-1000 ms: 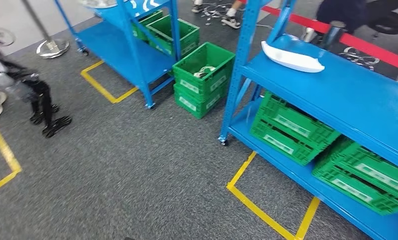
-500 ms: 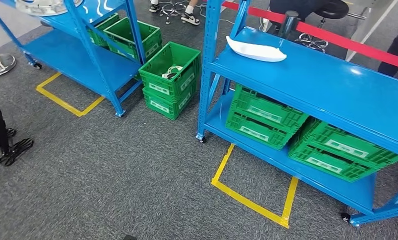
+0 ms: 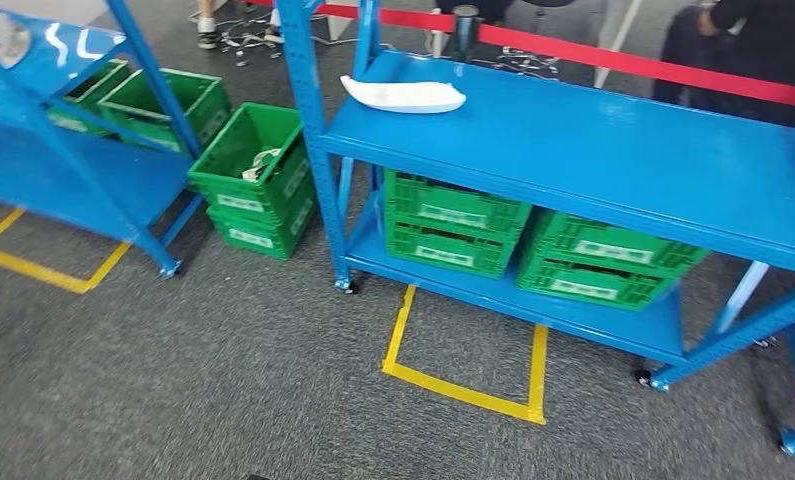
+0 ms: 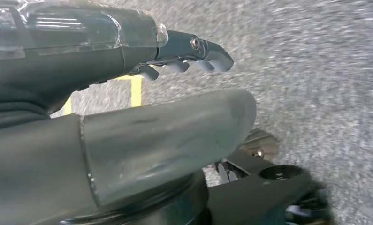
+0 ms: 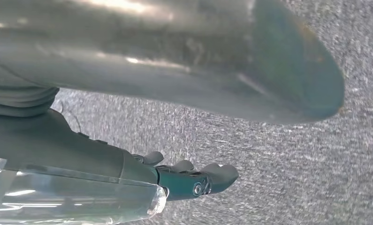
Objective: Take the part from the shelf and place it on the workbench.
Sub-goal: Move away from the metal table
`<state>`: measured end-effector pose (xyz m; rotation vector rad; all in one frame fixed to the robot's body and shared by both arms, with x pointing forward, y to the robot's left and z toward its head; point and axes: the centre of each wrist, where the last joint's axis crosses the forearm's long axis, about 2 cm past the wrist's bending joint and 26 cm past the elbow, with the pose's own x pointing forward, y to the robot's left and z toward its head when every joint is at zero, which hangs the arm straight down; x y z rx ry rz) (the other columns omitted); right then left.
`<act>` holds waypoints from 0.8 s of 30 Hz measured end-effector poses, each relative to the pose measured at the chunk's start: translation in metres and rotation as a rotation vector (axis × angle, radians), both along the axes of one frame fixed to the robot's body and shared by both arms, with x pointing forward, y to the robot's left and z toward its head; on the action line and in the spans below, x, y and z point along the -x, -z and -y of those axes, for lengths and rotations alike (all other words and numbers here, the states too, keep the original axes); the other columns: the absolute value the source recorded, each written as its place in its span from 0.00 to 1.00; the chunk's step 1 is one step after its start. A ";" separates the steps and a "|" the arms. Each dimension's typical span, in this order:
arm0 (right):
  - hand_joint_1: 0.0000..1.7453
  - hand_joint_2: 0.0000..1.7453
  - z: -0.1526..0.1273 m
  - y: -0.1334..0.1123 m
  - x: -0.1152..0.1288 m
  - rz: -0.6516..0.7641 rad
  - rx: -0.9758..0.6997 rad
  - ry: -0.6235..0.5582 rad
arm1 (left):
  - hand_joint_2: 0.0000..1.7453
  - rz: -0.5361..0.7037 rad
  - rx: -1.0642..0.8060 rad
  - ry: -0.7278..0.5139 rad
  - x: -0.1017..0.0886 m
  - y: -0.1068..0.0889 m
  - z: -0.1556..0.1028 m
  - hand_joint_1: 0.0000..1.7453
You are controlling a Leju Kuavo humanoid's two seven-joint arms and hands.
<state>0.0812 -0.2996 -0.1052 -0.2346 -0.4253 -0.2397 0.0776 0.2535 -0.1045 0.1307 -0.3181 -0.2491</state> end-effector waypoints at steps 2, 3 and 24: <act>0.00 0.00 0.000 0.000 -0.001 0.003 -0.001 0.001 | 0.00 0.001 -0.002 0.000 0.000 0.000 -0.001 0.00; 0.00 0.00 -0.001 0.000 -0.002 0.004 -0.002 0.001 | 0.00 0.001 -0.003 0.000 0.000 0.000 -0.002 0.00; 0.00 0.75 -0.001 0.000 0.002 -0.007 -0.008 -0.018 | 0.00 0.006 0.008 -0.006 -0.004 -0.001 -0.001 0.00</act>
